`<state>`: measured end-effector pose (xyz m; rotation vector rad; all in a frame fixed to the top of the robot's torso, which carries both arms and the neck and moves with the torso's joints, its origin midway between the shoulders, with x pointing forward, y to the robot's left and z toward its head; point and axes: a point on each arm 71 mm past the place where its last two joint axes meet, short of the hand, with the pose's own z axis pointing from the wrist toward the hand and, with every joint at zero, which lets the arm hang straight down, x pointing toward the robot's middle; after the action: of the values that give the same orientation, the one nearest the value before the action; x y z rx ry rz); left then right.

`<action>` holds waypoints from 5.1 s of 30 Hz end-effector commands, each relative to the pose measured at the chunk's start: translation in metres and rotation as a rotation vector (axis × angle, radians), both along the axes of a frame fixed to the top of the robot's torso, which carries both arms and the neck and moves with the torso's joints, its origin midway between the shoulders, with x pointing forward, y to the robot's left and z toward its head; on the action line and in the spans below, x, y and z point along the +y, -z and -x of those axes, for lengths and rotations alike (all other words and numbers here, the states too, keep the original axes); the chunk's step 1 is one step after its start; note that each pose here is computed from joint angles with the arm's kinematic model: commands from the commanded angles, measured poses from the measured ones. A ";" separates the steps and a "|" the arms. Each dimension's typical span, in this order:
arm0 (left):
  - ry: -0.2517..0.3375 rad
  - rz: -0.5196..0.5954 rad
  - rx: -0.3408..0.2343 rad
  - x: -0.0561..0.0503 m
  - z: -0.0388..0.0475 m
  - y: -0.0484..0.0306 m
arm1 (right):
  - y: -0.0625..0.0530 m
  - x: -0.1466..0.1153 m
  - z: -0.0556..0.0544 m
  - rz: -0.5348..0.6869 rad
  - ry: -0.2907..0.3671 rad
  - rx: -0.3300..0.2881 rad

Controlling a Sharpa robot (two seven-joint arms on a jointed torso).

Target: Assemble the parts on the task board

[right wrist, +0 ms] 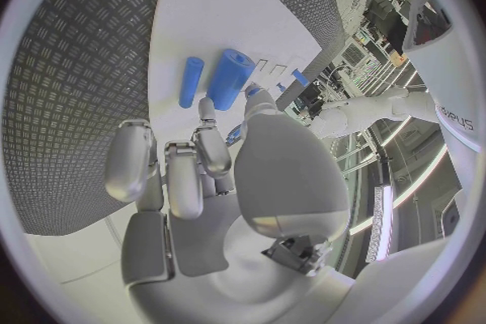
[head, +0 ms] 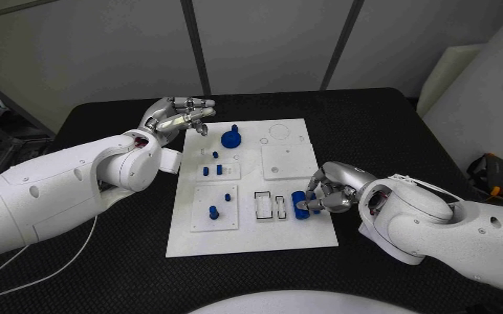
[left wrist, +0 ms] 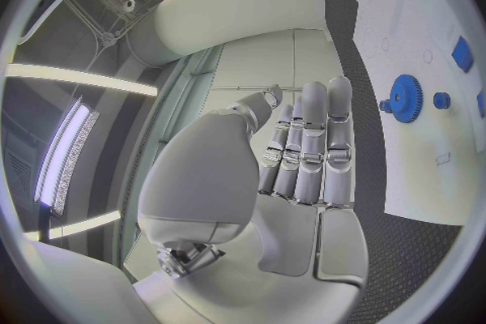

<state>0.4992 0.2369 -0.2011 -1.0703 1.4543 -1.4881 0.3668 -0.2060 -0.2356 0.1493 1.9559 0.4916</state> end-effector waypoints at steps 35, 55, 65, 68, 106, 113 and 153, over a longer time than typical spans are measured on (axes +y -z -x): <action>0.013 0.009 0.005 0.002 0.0019 -0.0010 | 0.008 0.011 0.009 -0.148 0.090 -0.054; 0.021 0.012 0.006 -0.001 0.0019 -0.0010 | 0.016 0.058 0.012 -0.211 0.024 0.100; 0.025 0.014 0.007 -0.002 0.0019 -0.0010 | 0.021 0.067 0.010 -0.190 0.012 0.123; 0.025 0.014 0.007 -0.002 0.0020 -0.0009 | 0.021 0.067 0.008 -0.182 0.017 0.116; 0.029 0.014 0.011 -0.002 0.0011 -0.0001 | 0.009 0.060 0.011 -0.200 -0.065 -0.005; 0.021 0.010 0.012 0.001 0.0016 -0.0002 | 0.004 0.034 0.010 -0.195 -0.016 -0.026; 0.023 0.012 0.010 0.001 0.0032 -0.0010 | 0.012 -0.017 -0.005 0.153 -0.022 -0.024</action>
<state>0.4962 0.2392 -0.2014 -1.0768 1.4724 -1.4969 0.3721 -0.2234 -0.2453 0.0726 1.9383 0.3940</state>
